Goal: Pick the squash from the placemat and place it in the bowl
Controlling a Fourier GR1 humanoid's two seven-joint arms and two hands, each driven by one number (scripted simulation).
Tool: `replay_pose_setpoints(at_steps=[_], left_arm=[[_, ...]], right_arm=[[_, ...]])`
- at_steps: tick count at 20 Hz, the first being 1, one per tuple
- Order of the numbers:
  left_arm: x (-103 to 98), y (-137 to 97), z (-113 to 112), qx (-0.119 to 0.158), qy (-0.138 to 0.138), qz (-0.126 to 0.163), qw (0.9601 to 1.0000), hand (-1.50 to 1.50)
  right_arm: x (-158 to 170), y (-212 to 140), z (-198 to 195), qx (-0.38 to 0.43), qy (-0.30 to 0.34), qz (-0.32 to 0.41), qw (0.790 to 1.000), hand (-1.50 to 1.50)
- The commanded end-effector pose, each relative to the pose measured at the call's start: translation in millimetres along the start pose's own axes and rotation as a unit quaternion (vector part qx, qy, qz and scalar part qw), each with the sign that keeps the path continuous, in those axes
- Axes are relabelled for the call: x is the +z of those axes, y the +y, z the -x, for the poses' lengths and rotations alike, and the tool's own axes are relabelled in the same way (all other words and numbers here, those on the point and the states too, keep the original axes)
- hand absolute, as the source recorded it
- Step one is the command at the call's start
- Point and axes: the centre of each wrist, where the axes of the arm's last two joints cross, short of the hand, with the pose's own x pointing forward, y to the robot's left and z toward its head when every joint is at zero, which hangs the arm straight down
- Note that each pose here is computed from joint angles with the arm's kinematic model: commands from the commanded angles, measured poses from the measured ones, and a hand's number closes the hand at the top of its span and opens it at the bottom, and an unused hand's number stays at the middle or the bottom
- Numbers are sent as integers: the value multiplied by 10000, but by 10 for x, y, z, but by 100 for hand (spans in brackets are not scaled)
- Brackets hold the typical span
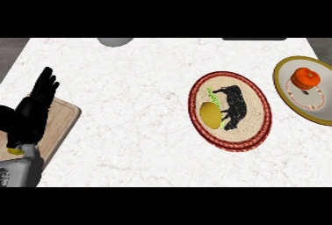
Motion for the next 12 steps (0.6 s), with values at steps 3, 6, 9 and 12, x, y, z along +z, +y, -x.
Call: replay_pose_setpoints(at_steps=[3, 6, 9, 12], left_arm=[[23, 5, 51, 9, -30, 0, 10000, 0], [37, 72, 117, -84, 56, -87, 9999, 0], [149, -1, 25, -6, 48, 83, 10000, 0], [96, -55, 8, 32, 19, -58, 10000, 0]], right_arm=[[362, -723, 238, -367, 16, -128, 9992, -150], [550, -918, 390, -761, 60, -455, 9960, -150], [453, -904, 253, -922, -181, -470, 9945, -150], [505, -1081, 187, -1013, -385, -479, 9930, -150]])
